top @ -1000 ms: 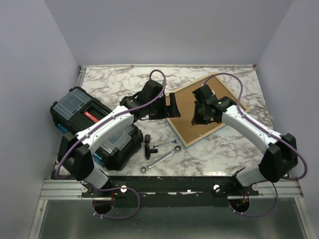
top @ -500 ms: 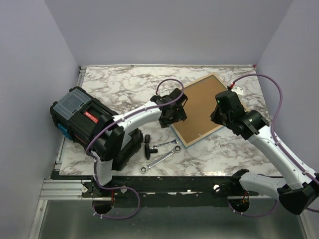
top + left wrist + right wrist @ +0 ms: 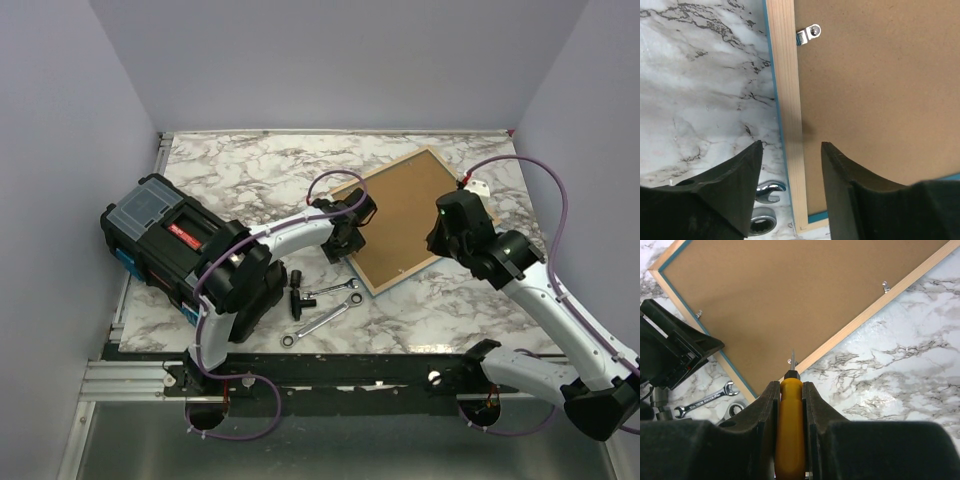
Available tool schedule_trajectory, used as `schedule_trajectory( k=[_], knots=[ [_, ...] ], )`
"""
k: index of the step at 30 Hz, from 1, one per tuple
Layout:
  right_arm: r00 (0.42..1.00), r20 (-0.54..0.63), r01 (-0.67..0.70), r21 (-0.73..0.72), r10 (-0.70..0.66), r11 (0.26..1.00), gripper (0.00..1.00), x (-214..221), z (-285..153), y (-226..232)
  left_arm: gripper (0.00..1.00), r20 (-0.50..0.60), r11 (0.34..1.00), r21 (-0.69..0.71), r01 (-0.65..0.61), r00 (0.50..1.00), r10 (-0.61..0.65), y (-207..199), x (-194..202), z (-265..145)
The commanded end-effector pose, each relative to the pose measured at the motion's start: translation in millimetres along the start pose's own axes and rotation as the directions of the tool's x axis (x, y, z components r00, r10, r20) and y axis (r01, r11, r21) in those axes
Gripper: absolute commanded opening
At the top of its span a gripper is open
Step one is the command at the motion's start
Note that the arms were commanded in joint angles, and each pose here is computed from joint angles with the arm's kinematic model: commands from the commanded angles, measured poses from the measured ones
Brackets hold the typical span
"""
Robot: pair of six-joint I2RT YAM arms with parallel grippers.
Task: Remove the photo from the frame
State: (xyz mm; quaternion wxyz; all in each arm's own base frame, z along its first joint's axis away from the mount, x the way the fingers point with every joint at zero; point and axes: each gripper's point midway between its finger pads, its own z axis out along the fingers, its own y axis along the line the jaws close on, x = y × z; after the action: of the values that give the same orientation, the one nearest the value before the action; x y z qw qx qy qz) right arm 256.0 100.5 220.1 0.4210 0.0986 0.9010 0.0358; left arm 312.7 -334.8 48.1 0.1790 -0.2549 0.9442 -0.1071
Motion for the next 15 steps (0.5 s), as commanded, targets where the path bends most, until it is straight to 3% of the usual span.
schedule_trajectory(
  k=[1,10,13,15],
  knots=[
    [1.0,0.011,0.017,-0.006,-0.016,1.0,0.0,1,2,-2,0.46,0.053,1.0,-0.015,0.001,0.999,0.0,4,-4,13],
    [1.0,0.011,0.015,-0.022,-0.015,1.0,0.0,2,3,2,0.31,0.056,0.998,0.025,-0.063,0.997,0.061,-2,-1,23],
    [1.0,0.01,0.013,-0.023,-0.012,1.0,0.0,2,3,2,0.14,0.071,0.993,0.037,-0.112,0.991,0.109,-4,-4,23],
    [1.0,0.011,0.01,-0.018,-0.009,1.0,0.0,2,3,0,0.09,0.102,0.985,0.053,-0.166,0.982,0.16,-9,-8,20]
  ],
)
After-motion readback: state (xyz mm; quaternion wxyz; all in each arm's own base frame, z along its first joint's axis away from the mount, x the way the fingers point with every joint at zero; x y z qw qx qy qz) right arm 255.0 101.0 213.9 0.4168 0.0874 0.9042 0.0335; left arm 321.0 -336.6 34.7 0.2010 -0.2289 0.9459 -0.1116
